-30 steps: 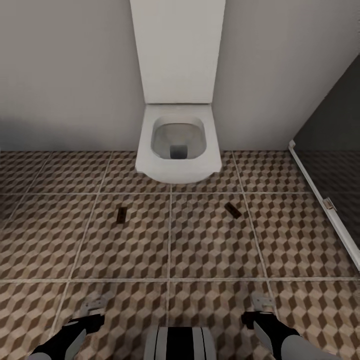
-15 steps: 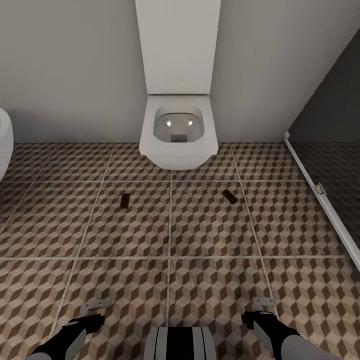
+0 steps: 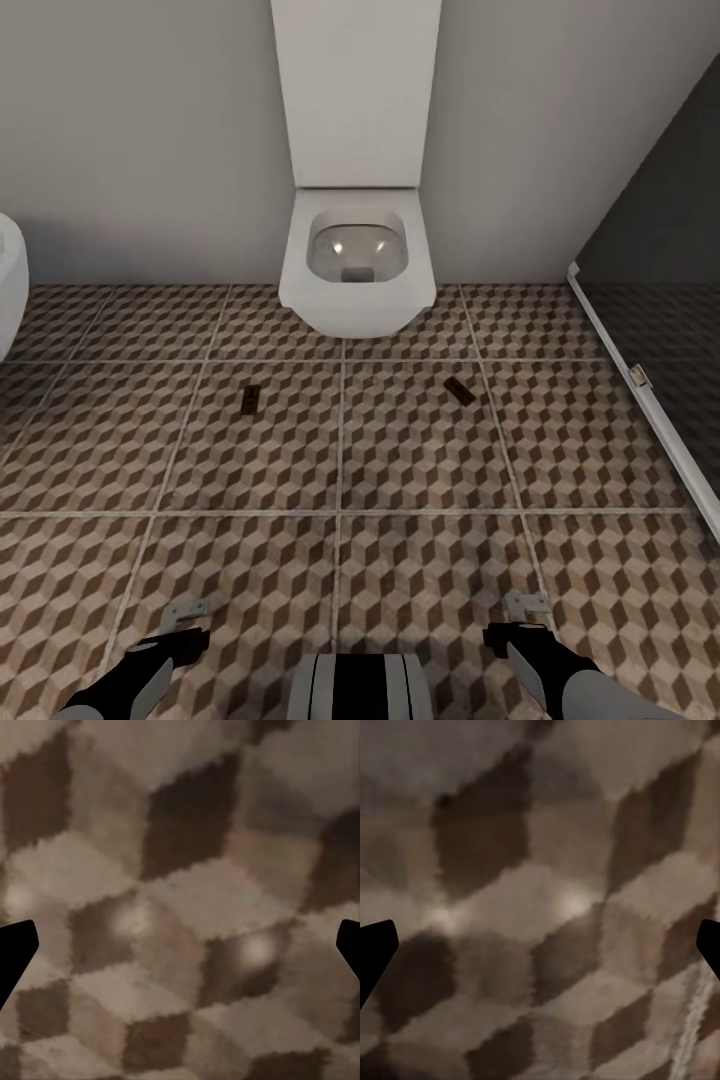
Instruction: Take the four mousetraps from the cabinet in the bathroom and place them on the bathroom floor. Make sure all four end up on the same floor surface, and ensure that at least two of them are either under or directly next to the same bathroom sink.
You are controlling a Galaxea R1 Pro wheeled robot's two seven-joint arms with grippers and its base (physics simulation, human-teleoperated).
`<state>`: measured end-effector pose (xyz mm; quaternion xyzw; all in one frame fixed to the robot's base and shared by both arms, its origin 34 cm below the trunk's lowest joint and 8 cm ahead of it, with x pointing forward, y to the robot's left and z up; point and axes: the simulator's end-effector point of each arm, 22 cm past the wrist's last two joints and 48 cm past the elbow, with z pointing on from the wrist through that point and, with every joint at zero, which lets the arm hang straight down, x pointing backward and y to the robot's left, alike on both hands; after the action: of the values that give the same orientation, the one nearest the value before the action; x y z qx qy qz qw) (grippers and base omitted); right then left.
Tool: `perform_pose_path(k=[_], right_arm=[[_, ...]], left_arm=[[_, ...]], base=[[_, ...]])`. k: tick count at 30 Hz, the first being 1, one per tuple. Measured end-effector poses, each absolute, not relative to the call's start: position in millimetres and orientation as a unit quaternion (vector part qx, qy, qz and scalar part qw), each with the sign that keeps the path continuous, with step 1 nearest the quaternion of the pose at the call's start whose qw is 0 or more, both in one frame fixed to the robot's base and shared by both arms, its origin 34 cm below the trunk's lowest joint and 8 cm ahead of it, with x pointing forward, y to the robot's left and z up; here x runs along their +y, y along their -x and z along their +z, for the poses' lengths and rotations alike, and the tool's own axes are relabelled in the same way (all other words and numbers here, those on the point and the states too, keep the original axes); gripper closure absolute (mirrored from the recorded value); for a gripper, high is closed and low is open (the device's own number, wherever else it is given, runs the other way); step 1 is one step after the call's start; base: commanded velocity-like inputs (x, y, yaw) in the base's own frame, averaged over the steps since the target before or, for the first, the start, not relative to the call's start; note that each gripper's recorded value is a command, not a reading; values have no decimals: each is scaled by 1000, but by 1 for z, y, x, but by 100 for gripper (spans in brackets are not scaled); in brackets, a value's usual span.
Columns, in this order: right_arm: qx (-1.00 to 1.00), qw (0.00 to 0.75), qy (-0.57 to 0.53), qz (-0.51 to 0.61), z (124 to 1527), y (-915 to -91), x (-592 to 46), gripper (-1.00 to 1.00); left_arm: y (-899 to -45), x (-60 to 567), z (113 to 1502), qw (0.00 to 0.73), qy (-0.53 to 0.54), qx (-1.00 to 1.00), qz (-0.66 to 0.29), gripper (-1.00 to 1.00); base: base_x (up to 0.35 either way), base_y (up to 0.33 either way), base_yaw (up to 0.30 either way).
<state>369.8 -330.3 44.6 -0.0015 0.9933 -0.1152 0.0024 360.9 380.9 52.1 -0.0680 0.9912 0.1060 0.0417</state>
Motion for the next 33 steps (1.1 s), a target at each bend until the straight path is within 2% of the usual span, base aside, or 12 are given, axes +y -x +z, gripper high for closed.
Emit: perform_pose_path(k=[15,33], right_arm=[[993,2,1,-116,45,-370,-331,-100],[993,39,-3,-115,69,-402,-330,-100]], left_arm=[[-361,381,52,42,68,991,106,-100],[-392,381,75,77,70,989,103,-100]], base=[[-1,0,0],[0,0,0]])
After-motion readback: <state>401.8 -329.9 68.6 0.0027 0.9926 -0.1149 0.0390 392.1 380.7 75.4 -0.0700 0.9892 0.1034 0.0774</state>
